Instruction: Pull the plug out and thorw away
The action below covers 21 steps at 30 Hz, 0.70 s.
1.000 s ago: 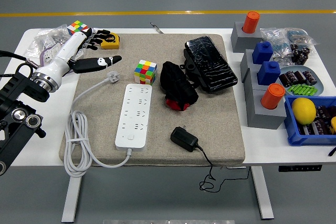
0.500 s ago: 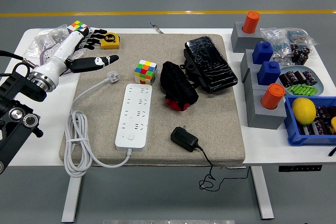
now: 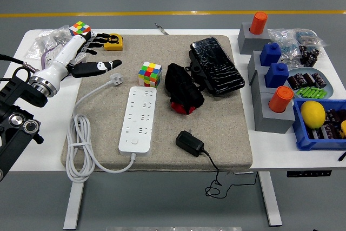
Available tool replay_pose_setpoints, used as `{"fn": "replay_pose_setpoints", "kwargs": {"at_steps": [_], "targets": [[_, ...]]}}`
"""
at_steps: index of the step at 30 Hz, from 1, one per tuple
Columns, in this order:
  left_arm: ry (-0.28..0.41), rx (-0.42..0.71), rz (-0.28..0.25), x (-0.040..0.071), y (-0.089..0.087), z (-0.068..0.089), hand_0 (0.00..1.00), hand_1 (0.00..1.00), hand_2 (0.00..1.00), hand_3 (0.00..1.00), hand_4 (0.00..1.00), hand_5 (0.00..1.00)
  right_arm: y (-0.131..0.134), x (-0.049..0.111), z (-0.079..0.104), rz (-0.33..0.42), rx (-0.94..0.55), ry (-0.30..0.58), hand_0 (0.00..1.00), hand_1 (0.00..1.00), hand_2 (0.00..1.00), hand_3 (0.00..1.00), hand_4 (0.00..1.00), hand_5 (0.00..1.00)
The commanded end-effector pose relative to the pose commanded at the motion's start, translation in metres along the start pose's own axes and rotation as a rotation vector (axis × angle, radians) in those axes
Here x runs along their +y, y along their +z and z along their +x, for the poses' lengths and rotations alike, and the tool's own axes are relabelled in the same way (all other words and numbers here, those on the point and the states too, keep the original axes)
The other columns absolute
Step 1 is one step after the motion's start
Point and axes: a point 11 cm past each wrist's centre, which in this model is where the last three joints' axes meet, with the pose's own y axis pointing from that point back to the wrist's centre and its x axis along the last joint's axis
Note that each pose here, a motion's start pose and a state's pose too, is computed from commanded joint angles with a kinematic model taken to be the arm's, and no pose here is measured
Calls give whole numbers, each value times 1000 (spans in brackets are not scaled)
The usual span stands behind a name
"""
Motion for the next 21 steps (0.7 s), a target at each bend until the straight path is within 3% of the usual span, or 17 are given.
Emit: {"fn": "replay_pose_setpoints", "kwargs": {"at_steps": [21], "targets": [[-15,-23,7,4,-3,-2,651,777,786,797,950,446,-3,0,1,-1,32,1,640,678,687,608,998,495]]}}
